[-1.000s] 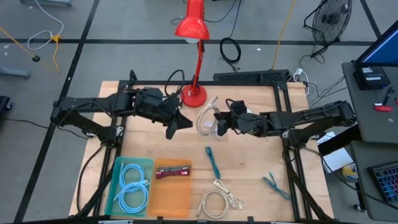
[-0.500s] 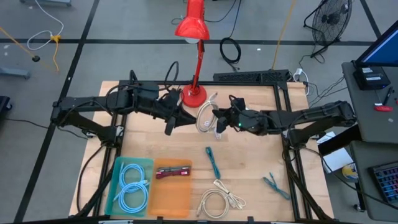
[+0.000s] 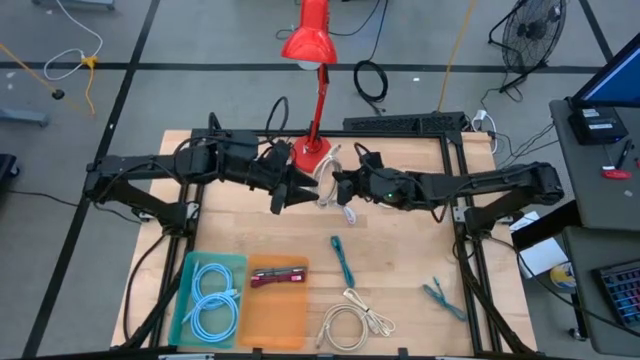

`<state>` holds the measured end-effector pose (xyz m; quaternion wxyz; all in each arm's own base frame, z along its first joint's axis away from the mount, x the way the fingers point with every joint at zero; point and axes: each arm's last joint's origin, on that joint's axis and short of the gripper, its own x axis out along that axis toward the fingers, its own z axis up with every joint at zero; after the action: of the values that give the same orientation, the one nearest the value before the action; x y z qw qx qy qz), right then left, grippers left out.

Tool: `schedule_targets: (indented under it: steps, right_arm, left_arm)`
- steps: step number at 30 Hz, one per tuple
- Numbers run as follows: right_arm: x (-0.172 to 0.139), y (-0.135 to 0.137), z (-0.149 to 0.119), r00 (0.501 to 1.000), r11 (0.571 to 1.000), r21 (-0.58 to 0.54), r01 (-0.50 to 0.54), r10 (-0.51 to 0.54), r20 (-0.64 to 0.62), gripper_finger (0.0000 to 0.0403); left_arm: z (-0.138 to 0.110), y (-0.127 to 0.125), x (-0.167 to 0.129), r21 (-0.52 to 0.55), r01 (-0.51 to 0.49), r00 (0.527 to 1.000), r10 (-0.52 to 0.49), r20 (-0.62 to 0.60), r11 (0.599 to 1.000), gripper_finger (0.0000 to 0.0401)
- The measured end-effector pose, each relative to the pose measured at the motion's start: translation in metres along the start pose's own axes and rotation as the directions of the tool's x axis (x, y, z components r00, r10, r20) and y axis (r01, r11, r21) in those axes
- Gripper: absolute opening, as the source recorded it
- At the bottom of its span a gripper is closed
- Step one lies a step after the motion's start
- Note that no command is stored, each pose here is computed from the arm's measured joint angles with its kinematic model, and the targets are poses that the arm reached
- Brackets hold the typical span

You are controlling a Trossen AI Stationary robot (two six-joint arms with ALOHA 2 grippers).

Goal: Pick & Place USB Port
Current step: Put the top brown USB cable into the blue bin

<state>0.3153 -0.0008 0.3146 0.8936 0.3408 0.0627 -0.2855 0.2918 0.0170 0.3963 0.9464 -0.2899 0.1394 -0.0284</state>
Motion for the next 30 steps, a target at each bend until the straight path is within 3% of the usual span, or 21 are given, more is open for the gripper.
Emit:
schedule_targets:
  steps: [5,10,17,23,30]
  right_arm:
    - [0.002,-0.002,-0.004,0.999,1.0,-0.001,0.011,-0.011,-0.031,0.0027]
    - [-0.004,-0.003,-0.002,0.999,1.0,-0.011,0.023,-0.023,-0.038,0.0027]
    - [-0.011,0.005,0.004,0.999,0.999,0.03,-0.032,0.032,-0.003,0.0027]
    - [-0.015,0.007,0.003,0.999,0.999,0.023,-0.045,0.045,-0.006,0.0027]
    - [-0.013,0.005,0.005,0.999,0.999,0.012,-0.035,0.035,0.0,0.0027]
  left_arm:
    - [-0.003,0.001,0.001,-0.032,0.014,0.999,-0.016,-0.05,0.999,0.0283]
    - [-0.005,0.0,-0.008,-0.036,0.006,0.997,-0.009,-0.078,0.999,0.0262]
    - [-0.014,0.01,-0.033,-0.022,-0.25,0.961,0.246,-0.125,0.968,0.022]
    - [-0.002,0.009,-0.033,-0.044,-0.162,0.986,0.16,-0.055,0.986,0.0224]
    - [0.005,0.013,-0.004,-0.096,-0.018,1.0,0.017,-0.011,0.995,0.0262]
